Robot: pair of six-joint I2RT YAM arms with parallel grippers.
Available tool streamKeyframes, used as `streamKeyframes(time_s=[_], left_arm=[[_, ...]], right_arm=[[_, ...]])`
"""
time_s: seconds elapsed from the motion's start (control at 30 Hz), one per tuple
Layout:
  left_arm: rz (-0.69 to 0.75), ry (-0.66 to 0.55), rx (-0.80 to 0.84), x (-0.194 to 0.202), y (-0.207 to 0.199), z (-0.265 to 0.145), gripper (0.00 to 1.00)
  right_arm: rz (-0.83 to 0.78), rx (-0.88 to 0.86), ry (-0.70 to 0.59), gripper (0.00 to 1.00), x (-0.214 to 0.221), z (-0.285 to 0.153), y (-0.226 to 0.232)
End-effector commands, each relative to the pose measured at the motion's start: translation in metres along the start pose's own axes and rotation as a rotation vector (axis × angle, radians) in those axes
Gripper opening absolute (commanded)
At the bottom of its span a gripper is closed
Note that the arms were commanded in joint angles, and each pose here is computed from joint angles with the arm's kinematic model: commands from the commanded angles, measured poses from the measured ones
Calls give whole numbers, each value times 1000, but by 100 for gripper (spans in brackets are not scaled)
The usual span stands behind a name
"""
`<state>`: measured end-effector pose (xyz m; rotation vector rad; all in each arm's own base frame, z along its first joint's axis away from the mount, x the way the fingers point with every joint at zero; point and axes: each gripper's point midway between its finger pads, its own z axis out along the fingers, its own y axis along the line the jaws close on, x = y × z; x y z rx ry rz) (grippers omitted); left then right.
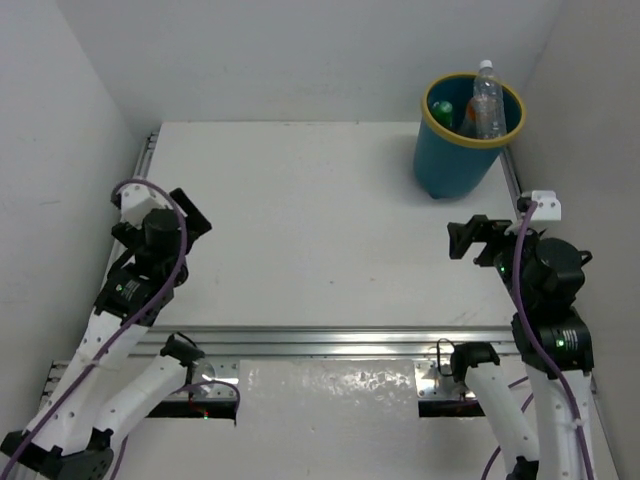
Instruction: Put the plastic bottles in the bin
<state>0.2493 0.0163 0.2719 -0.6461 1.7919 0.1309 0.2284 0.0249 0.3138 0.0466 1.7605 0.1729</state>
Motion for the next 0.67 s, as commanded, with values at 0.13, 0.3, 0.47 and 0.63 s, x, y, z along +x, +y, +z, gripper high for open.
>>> streamKeyframes(time_s=[0.13,0.3,0.47,0.63], left_arm=[[-110,-119,26,-22,14,-12,94],[-48,-41,47,2,7,-3,96],[-27,-14,51,8,3,1,97],[-28,-21,72,7,1,-1,98]], right_arm=[[54,-97,183,99,67,-7,15],[31,-80,169,99,72,-14,10],[28,-67,181,99,73,-14,9],[34,-61,183,99,74,-12,8]])
